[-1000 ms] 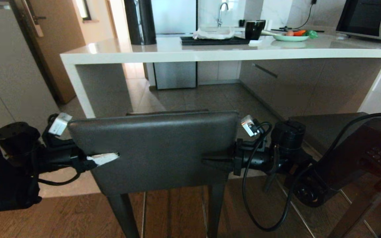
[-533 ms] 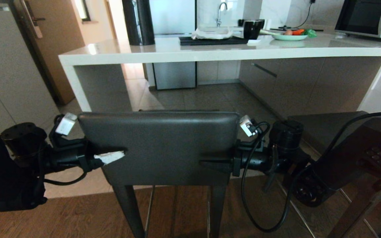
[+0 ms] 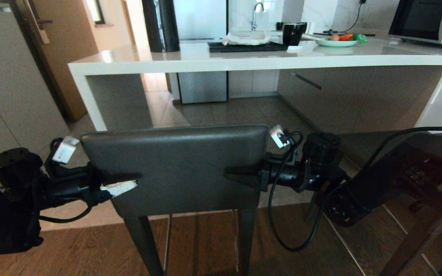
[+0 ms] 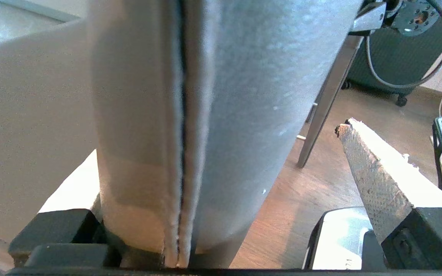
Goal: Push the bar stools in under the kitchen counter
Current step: Push the gray chair back under the dining table
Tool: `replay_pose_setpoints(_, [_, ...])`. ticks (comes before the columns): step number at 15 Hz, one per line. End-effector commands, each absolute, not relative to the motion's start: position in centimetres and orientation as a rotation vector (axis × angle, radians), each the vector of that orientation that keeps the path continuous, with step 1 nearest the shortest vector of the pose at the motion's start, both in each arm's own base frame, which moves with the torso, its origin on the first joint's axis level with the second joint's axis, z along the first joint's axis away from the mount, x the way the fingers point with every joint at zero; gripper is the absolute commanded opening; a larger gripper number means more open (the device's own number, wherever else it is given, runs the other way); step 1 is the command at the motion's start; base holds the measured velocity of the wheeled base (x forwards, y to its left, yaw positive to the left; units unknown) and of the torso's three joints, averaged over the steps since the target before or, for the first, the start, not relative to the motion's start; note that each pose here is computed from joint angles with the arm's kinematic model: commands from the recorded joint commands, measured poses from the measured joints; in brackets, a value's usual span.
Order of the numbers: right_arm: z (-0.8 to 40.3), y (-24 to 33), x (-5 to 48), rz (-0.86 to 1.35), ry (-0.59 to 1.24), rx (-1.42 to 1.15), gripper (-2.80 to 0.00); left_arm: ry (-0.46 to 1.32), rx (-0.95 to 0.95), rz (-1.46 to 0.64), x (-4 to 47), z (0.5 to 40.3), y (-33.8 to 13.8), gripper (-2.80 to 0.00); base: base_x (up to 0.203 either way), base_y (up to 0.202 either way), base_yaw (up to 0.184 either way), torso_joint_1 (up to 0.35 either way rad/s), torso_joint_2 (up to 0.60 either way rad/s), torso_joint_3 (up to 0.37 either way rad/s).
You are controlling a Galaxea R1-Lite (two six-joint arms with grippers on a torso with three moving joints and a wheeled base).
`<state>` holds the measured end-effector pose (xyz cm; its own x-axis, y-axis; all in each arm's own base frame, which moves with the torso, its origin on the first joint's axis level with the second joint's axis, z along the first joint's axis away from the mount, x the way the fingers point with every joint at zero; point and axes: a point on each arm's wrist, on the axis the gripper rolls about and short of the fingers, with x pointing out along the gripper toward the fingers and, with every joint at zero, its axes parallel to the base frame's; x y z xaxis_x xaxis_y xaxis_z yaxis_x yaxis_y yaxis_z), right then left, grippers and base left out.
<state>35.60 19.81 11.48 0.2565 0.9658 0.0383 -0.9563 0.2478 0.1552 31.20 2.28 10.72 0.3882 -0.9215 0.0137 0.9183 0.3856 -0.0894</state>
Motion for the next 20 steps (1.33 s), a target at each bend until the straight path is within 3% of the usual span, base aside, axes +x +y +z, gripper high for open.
replay_pose_setpoints(1, [11.11, 19.39, 36.40, 1.295, 0.066, 0.158, 0.00, 0.040, -0.086, -1.184, 31.02, 10.72, 2.16, 0.00, 0.000, 0.000, 0.000, 0.000, 0.00, 0.000])
replay_pose_setpoints(9, [10.71, 19.43, 35.97, 1.299, 0.080, 0.157, 0.00, 0.033, -0.080, -1.203, 31.49, 10.81, 1.64, 0.00, 0.000, 0.000, 0.000, 0.000, 0.00, 0.000])
replay_pose_setpoints(20, [10.97, 19.57, 35.82, 1.306, 0.072, 0.154, 0.00, 0.030, -0.076, -1.211, 31.44, 10.94, 1.39, 0.00, 0.180, 0.000, 0.001, 0.000, 0.00, 0.003])
